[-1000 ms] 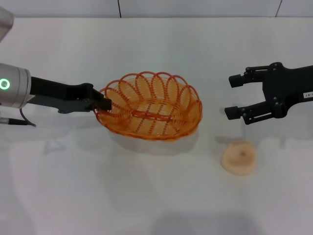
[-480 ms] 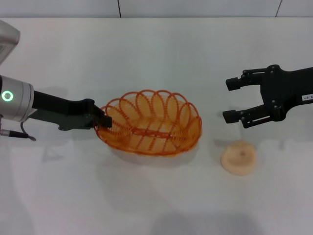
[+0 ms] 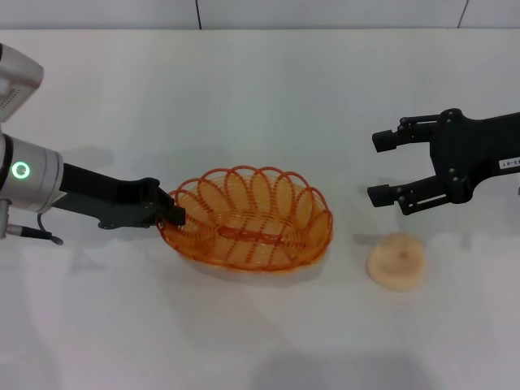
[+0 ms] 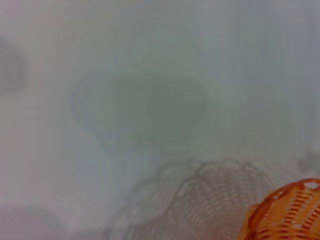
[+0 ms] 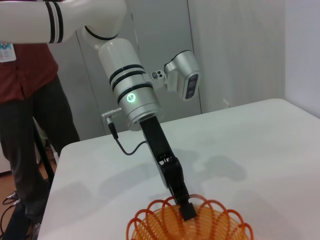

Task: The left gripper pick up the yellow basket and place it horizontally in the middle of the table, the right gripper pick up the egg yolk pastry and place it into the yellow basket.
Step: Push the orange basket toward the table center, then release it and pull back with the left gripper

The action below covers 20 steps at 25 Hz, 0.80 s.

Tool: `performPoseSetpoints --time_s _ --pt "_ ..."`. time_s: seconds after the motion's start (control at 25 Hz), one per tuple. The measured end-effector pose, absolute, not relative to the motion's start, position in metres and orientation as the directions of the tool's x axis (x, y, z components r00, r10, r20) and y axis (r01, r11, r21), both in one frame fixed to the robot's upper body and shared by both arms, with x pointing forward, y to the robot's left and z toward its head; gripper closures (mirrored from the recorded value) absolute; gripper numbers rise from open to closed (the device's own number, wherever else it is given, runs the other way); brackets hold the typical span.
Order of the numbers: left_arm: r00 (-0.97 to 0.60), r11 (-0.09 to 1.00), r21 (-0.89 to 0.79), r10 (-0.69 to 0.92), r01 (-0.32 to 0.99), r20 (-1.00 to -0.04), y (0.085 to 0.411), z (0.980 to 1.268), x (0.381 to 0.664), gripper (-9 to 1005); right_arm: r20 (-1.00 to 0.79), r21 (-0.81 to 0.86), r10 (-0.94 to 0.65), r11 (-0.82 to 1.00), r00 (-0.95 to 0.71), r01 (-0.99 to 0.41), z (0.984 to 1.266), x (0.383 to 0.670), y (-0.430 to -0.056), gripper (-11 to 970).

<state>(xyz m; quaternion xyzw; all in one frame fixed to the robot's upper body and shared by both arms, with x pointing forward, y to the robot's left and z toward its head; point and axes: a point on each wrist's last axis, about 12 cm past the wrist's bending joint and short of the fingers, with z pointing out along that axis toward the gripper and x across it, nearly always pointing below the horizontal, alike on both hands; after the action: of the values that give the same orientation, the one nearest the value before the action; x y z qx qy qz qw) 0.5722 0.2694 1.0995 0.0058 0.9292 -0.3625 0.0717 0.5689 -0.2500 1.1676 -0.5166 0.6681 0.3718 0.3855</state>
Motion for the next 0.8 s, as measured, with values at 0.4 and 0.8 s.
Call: performPoseSetpoints --time_s 0.4,0.8 --pt "-0.991 0.734 -0.677 -0.042 0.055 -0.126 0.2653 1.0945 0.5717 852 -0.899 0.1 -0.403 0.192 -0.171 -0.976 1.1668 0.5681 -0.2509 103" --pt "-0.99 0.729 -0.682 -0.046 0.058 -0.133 0.2655 1.098 0.5744 838 -0.899 0.103 -0.402 0.193 -0.174 -0.976 1.1661 0.5673 -0.2517 104"
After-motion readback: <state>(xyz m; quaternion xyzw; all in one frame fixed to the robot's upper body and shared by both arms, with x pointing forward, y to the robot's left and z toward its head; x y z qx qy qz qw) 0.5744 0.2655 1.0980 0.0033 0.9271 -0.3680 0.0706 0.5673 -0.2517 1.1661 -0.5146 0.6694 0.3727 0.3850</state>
